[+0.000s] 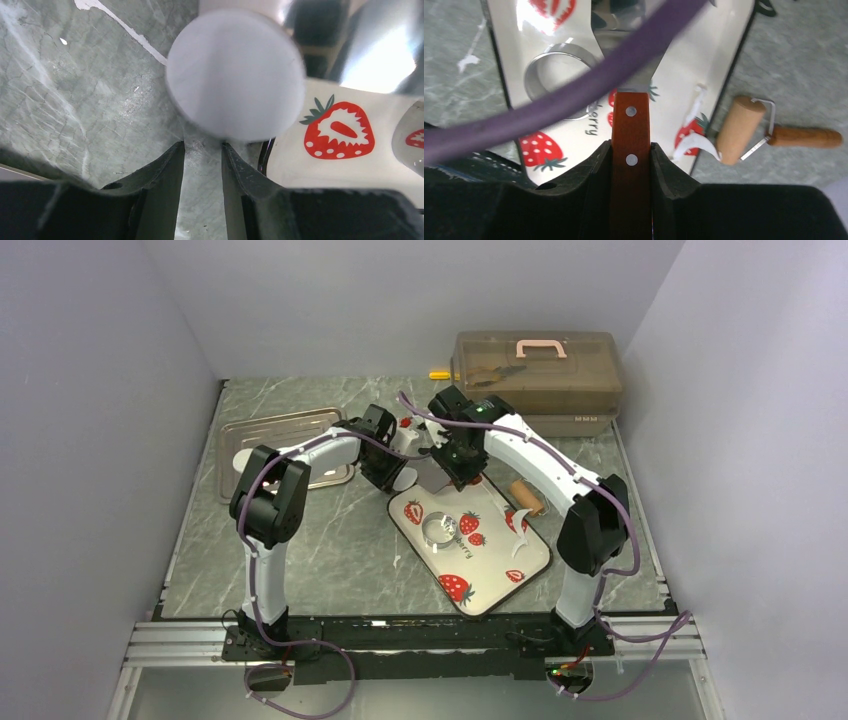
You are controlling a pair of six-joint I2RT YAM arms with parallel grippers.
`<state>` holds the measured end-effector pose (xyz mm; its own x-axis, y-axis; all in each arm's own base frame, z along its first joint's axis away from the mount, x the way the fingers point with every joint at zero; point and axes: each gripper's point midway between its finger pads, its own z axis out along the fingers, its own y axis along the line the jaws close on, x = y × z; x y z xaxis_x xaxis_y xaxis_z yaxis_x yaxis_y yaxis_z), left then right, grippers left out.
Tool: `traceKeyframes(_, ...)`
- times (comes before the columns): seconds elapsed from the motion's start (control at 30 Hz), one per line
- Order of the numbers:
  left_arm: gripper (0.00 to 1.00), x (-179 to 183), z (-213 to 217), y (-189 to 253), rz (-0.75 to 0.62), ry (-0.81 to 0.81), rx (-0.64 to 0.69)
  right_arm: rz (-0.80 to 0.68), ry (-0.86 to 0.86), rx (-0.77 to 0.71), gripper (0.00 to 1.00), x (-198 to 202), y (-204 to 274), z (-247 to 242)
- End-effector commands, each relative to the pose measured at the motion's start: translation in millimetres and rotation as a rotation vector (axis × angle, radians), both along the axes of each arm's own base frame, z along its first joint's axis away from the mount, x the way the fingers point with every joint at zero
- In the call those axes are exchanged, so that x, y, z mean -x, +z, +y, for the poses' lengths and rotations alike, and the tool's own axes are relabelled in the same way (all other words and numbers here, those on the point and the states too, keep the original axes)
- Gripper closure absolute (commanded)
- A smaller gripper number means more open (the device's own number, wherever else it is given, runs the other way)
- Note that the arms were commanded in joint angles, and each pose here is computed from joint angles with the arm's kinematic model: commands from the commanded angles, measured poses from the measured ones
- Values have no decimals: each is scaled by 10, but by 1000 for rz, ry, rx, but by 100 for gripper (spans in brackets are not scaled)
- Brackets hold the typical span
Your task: Roll out the dumpling wrappers from the dough
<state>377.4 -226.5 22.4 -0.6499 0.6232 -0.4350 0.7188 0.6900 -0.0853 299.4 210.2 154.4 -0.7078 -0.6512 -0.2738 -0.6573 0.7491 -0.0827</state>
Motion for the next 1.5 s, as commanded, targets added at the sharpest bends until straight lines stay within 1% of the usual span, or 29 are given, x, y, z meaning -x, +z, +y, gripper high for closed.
traceKeyframes(0.0,61,-14,-67,-8,-1,-6,25,6,17,-178,100,-16,-1,274)
traceKeyframes(0.1,61,-31,-38,31,-16,-8,23,-6,-13,-269,100,-47,32,344)
traceKeyframes(0.27,60,-46,-68,124,-47,-35,45,-74,-21,-284,100,-151,-4,345)
traceKeyframes(0.37,60,-61,-58,180,-38,-27,52,-81,-16,-196,100,-240,-165,268)
traceKeyframes(0.5,60,1,17,343,-32,-29,73,-141,41,-79,100,-348,-254,155)
traceKeyframes(0.63,58,101,103,503,-3,-45,107,-195,152,-54,100,-390,-233,162)
traceKeyframes(0.7,58,92,169,534,18,-22,118,-209,217,-56,100,-396,-246,199)
traceKeyframes(0.83,61,-121,387,479,40,135,102,-197,300,-75,100,-402,-318,323)
traceKeyframes(0.93,62,-267,479,378,37,201,58,-189,320,-61,100,-427,-356,349)
traceKeyframes(1.03,64,-302,513,241,65,230,23,-205,343,4,100,-464,-393,320)
traceKeyframes(1.1,65,-310,502,176,76,235,26,-206,367,16,100,-458,-416,335)
traceKeyframes(1.17,65,-334,477,147,76,236,37,-198,411,-16,100,-405,-455,424)
traceKeyframes(1.3,66,-370,435,88,105,239,42,-229,436,-63,100,-388,-397,593)
traceKeyframes(1.37,67,-388,417,77,101,236,50,-231,441,-62,100,-409,-396,654)
traceKeyframes(1.47,66,-401,351,160,86,223,98,-232,445,-60,100,-446,-413,727)
